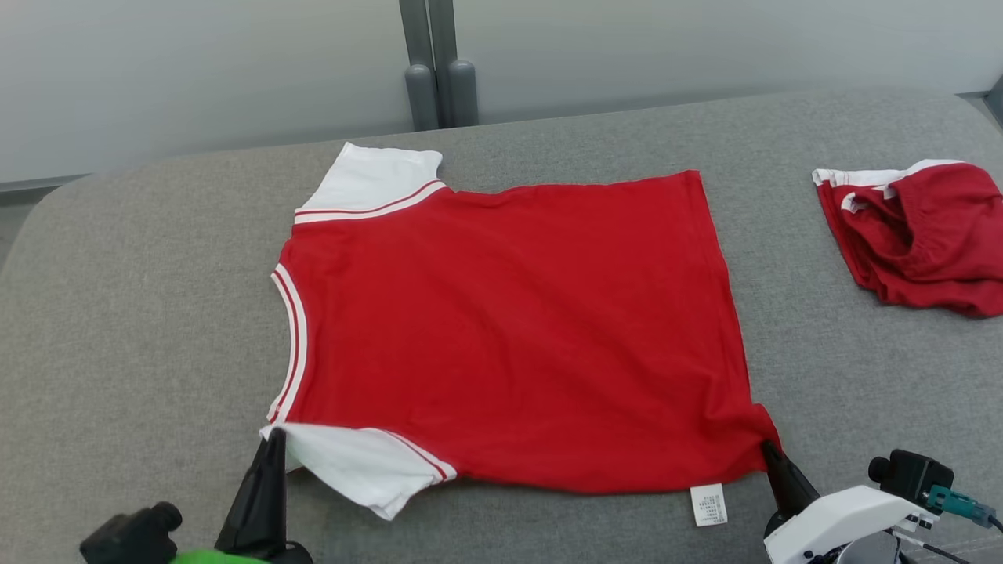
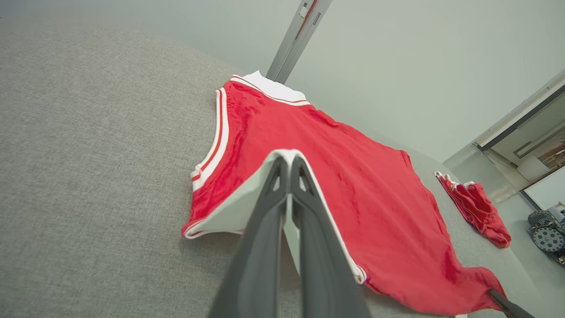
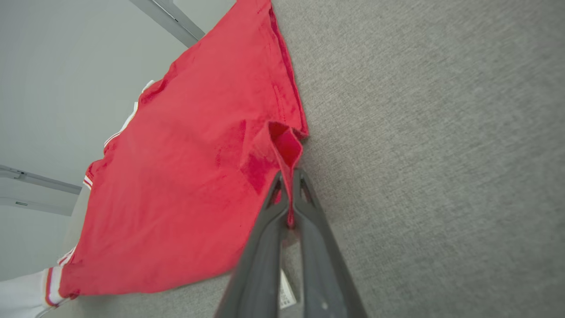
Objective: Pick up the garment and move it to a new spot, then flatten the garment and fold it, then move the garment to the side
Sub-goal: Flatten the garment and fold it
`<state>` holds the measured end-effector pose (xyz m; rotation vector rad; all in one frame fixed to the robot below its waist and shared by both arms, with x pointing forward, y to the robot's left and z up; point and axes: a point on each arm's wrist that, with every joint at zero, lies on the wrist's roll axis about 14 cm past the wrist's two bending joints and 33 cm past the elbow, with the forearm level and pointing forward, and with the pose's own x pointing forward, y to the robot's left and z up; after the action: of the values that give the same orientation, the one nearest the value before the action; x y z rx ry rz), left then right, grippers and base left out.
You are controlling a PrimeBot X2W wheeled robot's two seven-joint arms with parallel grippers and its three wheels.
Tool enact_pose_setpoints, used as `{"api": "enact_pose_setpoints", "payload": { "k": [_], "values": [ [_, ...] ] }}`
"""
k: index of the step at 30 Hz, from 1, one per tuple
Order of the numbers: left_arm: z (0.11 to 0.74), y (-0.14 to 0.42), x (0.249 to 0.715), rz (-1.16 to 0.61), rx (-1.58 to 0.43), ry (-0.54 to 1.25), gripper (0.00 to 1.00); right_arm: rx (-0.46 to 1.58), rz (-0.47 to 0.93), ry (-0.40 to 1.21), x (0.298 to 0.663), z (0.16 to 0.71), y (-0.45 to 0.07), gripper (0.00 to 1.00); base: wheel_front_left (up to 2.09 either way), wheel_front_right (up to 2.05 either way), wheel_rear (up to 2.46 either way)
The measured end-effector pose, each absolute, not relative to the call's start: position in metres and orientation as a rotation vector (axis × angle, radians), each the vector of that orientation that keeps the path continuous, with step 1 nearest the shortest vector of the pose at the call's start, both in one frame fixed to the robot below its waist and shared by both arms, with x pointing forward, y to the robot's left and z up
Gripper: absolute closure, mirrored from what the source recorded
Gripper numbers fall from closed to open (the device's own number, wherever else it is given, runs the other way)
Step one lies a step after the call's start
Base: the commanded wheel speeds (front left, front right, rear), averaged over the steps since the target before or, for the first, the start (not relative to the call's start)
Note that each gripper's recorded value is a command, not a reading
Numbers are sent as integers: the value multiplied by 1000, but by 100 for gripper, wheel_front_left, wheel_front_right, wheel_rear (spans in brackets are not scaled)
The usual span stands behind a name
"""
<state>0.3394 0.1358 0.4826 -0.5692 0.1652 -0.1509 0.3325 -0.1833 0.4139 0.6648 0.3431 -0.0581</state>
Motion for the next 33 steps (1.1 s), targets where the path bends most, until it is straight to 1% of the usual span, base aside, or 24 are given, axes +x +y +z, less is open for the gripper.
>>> {"api": "enact_pose_setpoints", "payload": {
  "k": [6,14,23,33],
  "values": [
    [491,132,375,-177,-553,109,100,806,-71,313,346,419,-181,100,0,0,0],
    [493,130,427,-178,-517,62,100,936,-79,249,372,429,-178,100,0,0,0],
    [472,129,476,-146,-503,70,100,956,-107,204,404,430,-183,100,0,0,0],
    [449,117,489,-164,-485,127,100,886,-101,211,430,427,-182,100,0,0,0]
  ]
}}
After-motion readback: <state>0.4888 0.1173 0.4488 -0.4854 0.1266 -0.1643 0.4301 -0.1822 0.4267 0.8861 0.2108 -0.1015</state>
